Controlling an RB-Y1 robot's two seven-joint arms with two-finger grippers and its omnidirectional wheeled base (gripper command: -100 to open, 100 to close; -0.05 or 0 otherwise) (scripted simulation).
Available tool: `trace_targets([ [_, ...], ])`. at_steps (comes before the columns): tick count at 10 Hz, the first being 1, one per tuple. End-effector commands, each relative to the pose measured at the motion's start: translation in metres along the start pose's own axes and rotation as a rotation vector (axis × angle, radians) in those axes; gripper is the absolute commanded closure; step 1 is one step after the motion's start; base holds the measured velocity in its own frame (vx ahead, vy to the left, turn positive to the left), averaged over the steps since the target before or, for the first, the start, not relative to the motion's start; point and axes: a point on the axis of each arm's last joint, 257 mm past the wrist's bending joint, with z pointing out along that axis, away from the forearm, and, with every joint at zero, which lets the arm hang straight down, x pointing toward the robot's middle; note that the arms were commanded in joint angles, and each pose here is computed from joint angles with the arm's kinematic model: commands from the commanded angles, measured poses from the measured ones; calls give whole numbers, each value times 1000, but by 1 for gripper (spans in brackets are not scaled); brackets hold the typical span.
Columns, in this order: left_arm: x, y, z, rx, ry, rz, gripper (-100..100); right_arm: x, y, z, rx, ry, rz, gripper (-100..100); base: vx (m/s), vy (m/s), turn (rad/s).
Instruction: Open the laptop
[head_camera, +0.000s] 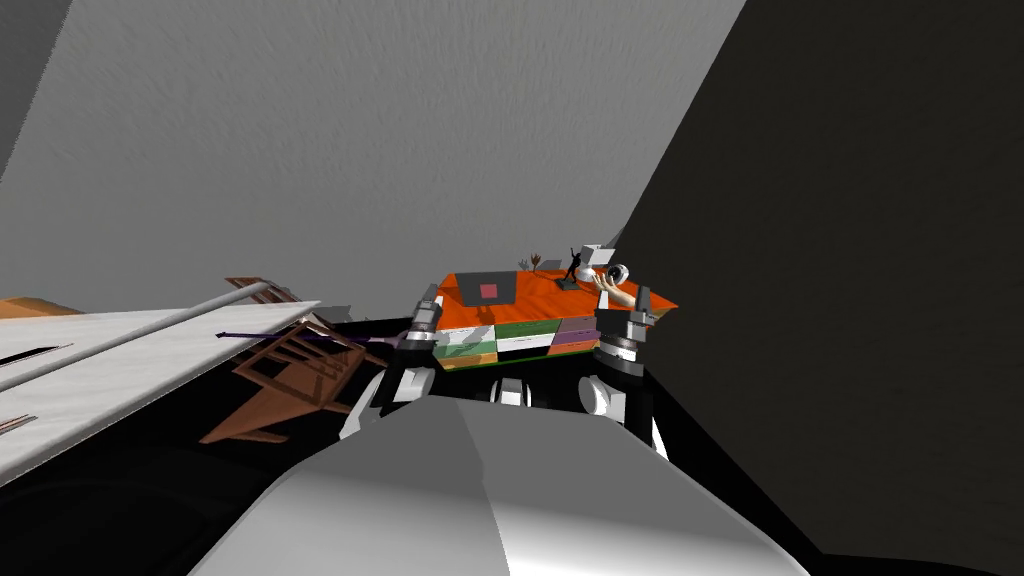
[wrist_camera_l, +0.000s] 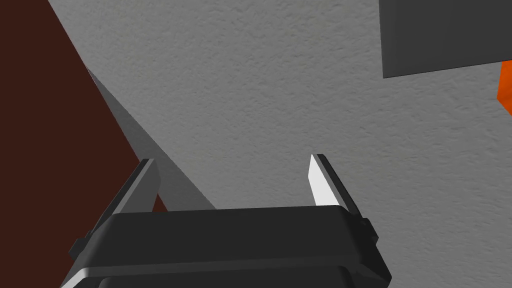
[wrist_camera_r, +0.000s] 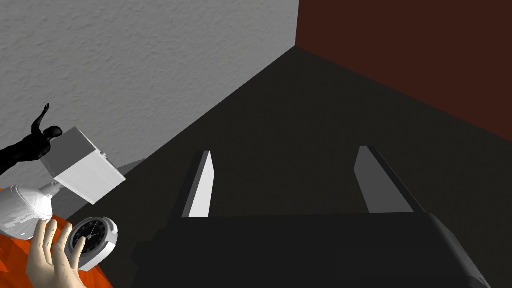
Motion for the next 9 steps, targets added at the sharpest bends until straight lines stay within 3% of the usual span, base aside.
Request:
trace_targets([
  [1,-7,19,3,-56,-4,33,-100,0,0,0,0,0,0,0,49,14,-96],
  [9,-30,65,9,-205,-34,102,-100,0,0,0,0,0,0,0,40,19,-88],
])
